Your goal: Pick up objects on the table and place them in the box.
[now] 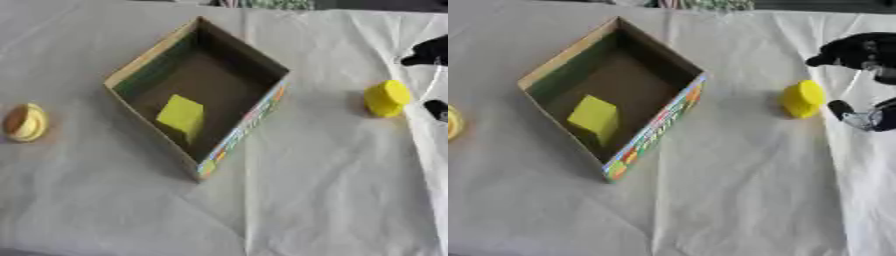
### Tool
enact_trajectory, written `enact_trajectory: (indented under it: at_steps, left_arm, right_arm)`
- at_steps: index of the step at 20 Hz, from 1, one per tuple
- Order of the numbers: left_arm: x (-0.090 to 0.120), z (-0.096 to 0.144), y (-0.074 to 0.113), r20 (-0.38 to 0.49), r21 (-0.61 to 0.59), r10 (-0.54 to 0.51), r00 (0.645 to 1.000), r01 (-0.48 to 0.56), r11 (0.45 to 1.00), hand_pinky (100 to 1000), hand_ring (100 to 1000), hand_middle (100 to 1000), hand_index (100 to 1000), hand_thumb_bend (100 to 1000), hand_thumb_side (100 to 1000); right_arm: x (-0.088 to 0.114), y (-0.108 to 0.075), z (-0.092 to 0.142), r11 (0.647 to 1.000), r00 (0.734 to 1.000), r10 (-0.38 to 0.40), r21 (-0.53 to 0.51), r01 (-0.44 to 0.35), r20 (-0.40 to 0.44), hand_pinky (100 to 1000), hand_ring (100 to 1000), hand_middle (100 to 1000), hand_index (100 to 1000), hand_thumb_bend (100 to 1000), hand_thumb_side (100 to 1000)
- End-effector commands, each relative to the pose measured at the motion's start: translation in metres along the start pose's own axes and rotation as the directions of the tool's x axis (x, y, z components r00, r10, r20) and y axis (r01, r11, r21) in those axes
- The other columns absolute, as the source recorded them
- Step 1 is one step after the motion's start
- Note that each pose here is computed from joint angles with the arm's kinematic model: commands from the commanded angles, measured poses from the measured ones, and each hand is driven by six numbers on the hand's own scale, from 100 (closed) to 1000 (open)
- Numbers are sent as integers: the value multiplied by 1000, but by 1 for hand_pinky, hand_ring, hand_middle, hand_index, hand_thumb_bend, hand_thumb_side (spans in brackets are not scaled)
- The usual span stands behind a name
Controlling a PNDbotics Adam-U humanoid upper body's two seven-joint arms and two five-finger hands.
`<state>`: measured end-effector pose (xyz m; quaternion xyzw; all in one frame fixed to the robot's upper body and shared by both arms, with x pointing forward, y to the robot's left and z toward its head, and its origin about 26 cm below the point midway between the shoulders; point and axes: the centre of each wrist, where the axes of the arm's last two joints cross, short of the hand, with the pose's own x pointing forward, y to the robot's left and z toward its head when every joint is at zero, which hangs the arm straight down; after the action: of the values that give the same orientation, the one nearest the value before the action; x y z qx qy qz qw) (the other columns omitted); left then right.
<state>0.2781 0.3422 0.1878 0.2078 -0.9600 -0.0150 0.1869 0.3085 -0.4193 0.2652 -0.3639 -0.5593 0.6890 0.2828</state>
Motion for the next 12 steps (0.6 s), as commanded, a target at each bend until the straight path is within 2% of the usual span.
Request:
enact_trajectory:
  at_steps: [1,7,12]
  left_arm:
    - [4,-5,1,23,-7,1,1000,-1,1000,813,742,755,829,100,567]
    - [4,-4,-1,18,-8,9,1000,-9,1000,813,742,756,828,100,567]
    - [4,-3,-2,13,-8,15,1000,-15,1000,814,743,756,828,100,567]
  right_arm:
    - [-13,-6,5,1000,999,-11,-1,11,-37,975,971,858,1000,100,431]
    - [-24,-2,0,998,997,-64,-9,64,-53,973,964,850,1000,100,424]
    - [-33,0,-2,997,994,-77,-13,76,-72,972,964,851,1000,100,421]
